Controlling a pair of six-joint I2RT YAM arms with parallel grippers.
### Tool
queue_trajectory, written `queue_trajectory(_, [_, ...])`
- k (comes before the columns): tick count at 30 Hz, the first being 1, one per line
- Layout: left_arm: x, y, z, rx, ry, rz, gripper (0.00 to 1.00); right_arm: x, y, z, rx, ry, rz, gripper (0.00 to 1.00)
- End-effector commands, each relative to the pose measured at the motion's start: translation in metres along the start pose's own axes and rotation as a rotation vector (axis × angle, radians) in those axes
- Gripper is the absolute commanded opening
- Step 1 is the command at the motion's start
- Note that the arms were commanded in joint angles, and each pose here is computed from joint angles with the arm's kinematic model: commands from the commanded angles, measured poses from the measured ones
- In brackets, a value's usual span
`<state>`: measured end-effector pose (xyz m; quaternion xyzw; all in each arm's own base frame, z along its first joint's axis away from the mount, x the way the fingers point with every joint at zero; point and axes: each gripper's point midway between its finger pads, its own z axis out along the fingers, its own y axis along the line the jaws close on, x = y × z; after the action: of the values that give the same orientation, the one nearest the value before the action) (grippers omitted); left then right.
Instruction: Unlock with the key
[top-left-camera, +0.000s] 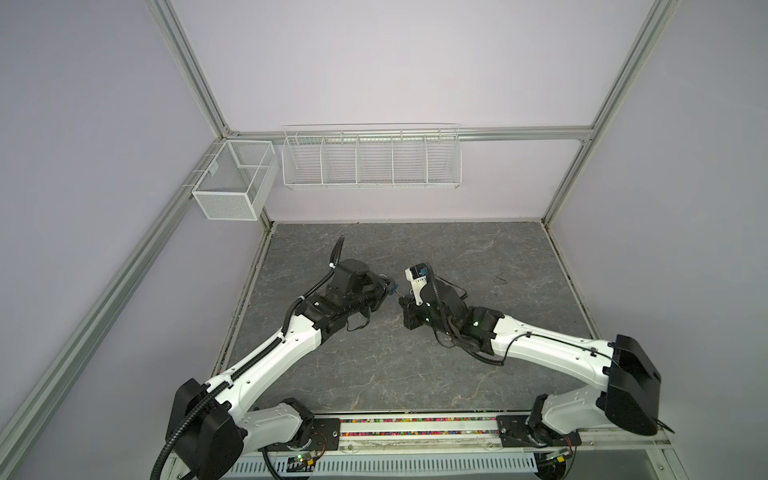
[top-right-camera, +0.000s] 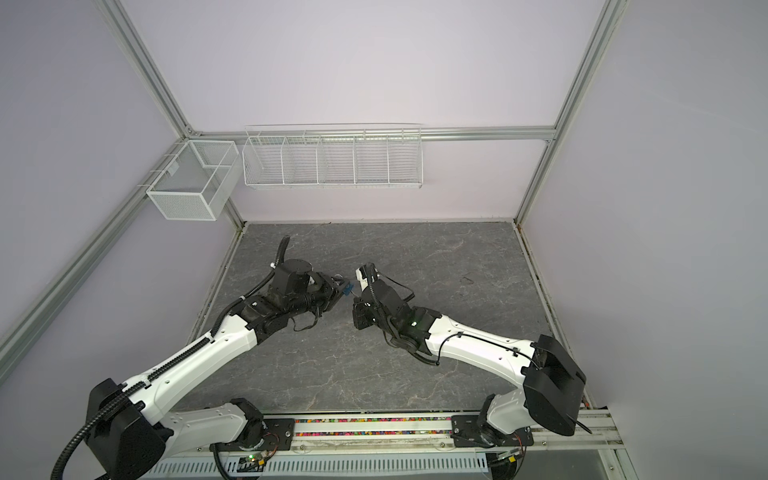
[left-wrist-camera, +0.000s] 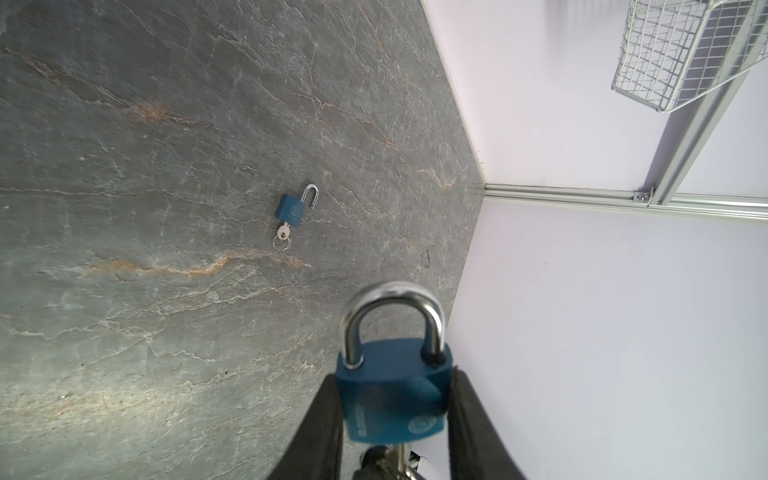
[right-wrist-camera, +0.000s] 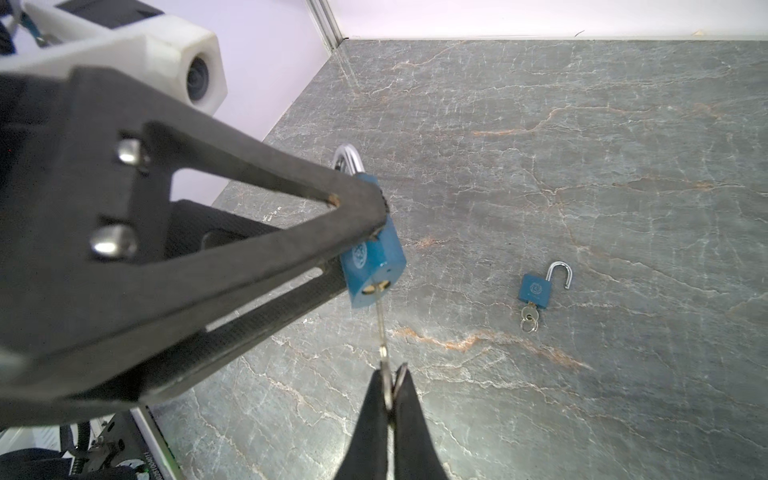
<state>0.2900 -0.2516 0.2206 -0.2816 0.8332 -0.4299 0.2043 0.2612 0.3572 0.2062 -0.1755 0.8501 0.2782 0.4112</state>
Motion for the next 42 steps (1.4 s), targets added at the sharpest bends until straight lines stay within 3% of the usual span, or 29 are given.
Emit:
queue_trajectory(1, [0.042,0.007,0.004,-0.022,0.185,-0.002,0.00,-0.067,0.033,-0.012,-0.118,-0.227,-0.007,0.06])
queue_trajectory(7, [0.044,0.009,0.006,-0.019,0.199,-0.006,0.00,-0.071,0.035,-0.013,-0.129,-0.241,-0.038,0.06])
queue_trajectory(12, [0.042,0.012,0.001,-0.025,0.178,-0.002,0.00,-0.074,0.041,-0.013,-0.245,-0.182,0.135,0.06])
queue_trajectory(17, [0.043,0.014,0.003,-0.027,0.183,-0.004,0.00,-0.066,0.063,-0.011,-0.346,-0.139,0.187,0.06])
queue_trajectory(20, [0.041,0.012,0.003,-0.025,0.173,0.003,0.00,-0.058,0.061,-0.008,-0.261,-0.134,0.095,0.06])
queue_trajectory(24, [0.042,0.012,0.002,-0.025,0.176,-0.001,0.00,-0.064,0.047,-0.007,-0.198,-0.164,0.074,0.06])
queue_trajectory(31, [0.044,0.010,0.000,-0.015,0.170,-0.012,0.00,-0.072,0.041,0.001,-0.146,-0.166,0.113,0.06])
queue_trajectory(36, [0.045,0.012,0.005,-0.017,0.180,-0.019,0.00,-0.074,0.055,0.002,-0.205,-0.185,0.116,0.06])
queue_trajectory(42, [0.045,0.015,0.005,-0.023,0.177,-0.023,0.00,-0.081,0.036,-0.001,-0.124,-0.244,0.163,0.06])
